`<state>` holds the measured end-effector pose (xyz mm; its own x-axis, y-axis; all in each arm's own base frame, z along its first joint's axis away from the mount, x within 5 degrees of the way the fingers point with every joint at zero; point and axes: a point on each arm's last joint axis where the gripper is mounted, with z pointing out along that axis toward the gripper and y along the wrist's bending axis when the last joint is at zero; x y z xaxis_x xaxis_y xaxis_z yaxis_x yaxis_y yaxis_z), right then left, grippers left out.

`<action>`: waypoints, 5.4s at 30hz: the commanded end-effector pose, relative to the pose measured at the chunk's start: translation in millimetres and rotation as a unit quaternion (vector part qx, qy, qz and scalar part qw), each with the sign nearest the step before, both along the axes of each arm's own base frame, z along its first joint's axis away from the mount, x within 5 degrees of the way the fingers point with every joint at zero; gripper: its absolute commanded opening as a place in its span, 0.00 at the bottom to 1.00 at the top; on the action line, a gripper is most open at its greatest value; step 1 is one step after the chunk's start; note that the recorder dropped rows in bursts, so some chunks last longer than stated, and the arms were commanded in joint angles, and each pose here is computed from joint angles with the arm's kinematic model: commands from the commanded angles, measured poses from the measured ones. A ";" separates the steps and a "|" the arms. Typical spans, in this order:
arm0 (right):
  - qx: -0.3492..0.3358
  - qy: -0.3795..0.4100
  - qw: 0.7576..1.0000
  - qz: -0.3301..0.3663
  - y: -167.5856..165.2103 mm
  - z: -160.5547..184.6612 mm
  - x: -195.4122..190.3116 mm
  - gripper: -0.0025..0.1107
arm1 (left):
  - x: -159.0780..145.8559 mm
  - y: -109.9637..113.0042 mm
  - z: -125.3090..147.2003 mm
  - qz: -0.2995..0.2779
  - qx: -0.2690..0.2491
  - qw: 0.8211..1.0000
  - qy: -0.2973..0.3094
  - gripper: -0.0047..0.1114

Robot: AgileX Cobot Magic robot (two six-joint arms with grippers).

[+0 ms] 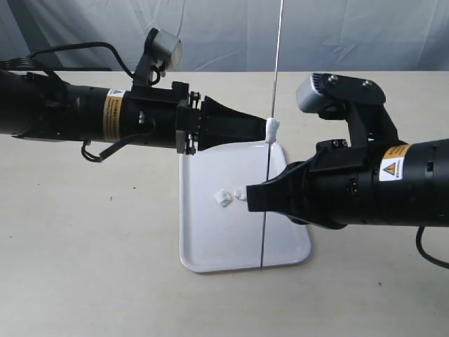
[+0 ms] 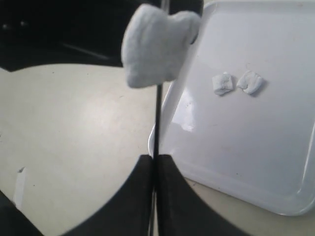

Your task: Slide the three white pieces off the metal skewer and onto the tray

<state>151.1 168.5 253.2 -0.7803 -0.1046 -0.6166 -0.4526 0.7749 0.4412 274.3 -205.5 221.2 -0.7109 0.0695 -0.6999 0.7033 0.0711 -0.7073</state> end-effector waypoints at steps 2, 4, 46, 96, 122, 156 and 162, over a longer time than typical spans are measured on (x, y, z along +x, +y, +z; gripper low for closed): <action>0.003 -0.009 1.000 0.003 -0.8 3.6 0.5 0.02 | 0.8 -1.3 1.9 0.005 -0.010 1.000 0.000 0.38; 0.003 -0.009 1.000 0.003 -0.8 3.6 0.5 0.02 | 0.9 -1.3 2.1 0.006 -0.010 1.000 0.000 0.37; 0.012 -0.018 1.000 0.016 11.4 6.1 4.0 0.02 | 0.4 -7.0 2.9 -0.009 -0.007 1.000 -0.020 0.30; 0.008 0.030 1.000 0.001 6.3 -0.8 8.0 0.02 | -23.5 -6.0 35.9 -0.054 0.010 0.997 -0.052 0.40; 0.006 0.032 0.999 0.009 6.7 -1.1 6.8 0.02 | -26.0 -9.0 36.0 -0.061 0.008 0.996 -0.071 0.13; 0.009 0.028 0.999 0.016 4.7 3.1 3.6 0.02 | -24.2 -8.4 31.4 -0.054 0.034 0.995 -0.076 0.46; 0.010 0.028 0.999 0.015 4.8 3.3 3.6 0.02 | -20.6 -9.1 34.2 -0.032 0.020 0.997 -0.071 0.46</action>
<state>154.1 174.5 252.2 -0.8210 -0.1171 -0.5588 -0.4387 0.7558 0.4862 252.7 -212.7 250.4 -0.5964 0.1768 -0.7830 0.7995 0.0441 -0.5991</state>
